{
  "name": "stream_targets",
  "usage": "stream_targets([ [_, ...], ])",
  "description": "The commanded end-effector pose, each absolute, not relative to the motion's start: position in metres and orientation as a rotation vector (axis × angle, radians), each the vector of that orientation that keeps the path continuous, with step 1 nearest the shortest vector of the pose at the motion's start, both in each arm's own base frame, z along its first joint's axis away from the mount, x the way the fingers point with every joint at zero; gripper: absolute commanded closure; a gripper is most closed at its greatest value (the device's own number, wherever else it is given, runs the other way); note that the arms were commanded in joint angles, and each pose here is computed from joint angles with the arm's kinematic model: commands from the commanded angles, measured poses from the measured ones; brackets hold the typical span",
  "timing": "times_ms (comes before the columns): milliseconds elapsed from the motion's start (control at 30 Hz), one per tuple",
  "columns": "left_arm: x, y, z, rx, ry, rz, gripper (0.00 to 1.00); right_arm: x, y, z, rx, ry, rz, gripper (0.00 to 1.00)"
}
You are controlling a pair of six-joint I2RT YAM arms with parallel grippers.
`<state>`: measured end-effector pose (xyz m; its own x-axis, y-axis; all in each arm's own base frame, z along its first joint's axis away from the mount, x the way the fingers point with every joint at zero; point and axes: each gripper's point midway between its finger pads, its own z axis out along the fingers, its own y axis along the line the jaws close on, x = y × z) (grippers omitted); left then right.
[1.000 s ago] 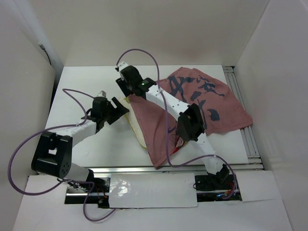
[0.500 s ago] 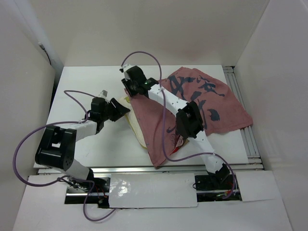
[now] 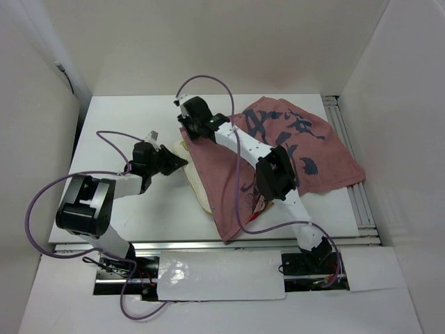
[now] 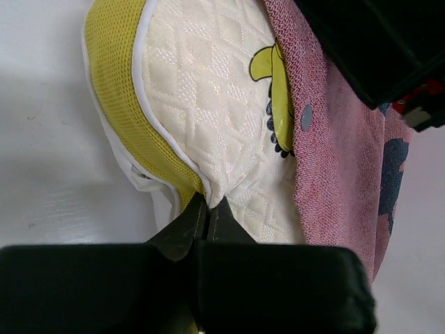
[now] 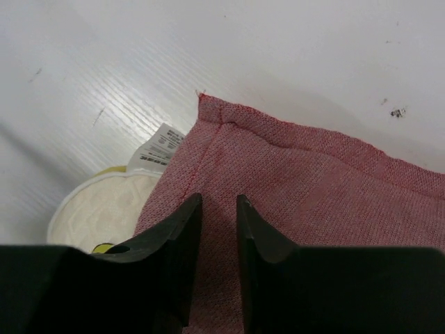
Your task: Put the pillow into the pillowcase
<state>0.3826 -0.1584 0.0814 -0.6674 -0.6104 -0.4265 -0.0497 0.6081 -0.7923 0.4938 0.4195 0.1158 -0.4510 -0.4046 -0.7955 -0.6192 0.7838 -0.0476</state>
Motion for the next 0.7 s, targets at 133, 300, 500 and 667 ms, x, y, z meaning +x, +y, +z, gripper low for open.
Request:
stream_targets([
  [133, 0.376, -0.168, 0.075, -0.432, 2.09, -1.088, 1.0, 0.468, 0.447, 0.179, -0.812, 1.935, 0.257, 0.5],
  [300, 0.372, -0.171, 0.076, -0.41, 2.088, -1.115, 1.0, 0.469, 0.454, 0.169, -0.812, 1.932, 0.209, 0.33],
  [500, 0.363, -0.169, 0.076, -0.414, 2.095, -1.113, 1.0, 0.475, 0.448, 0.157, -0.757, 1.958, 0.125, 0.33],
  [667, 0.361, -0.165, 0.082, -0.398, 2.08, -1.081, 1.0, 0.489, 0.415, 0.148, -0.673, 1.994, -0.025, 0.4],
])
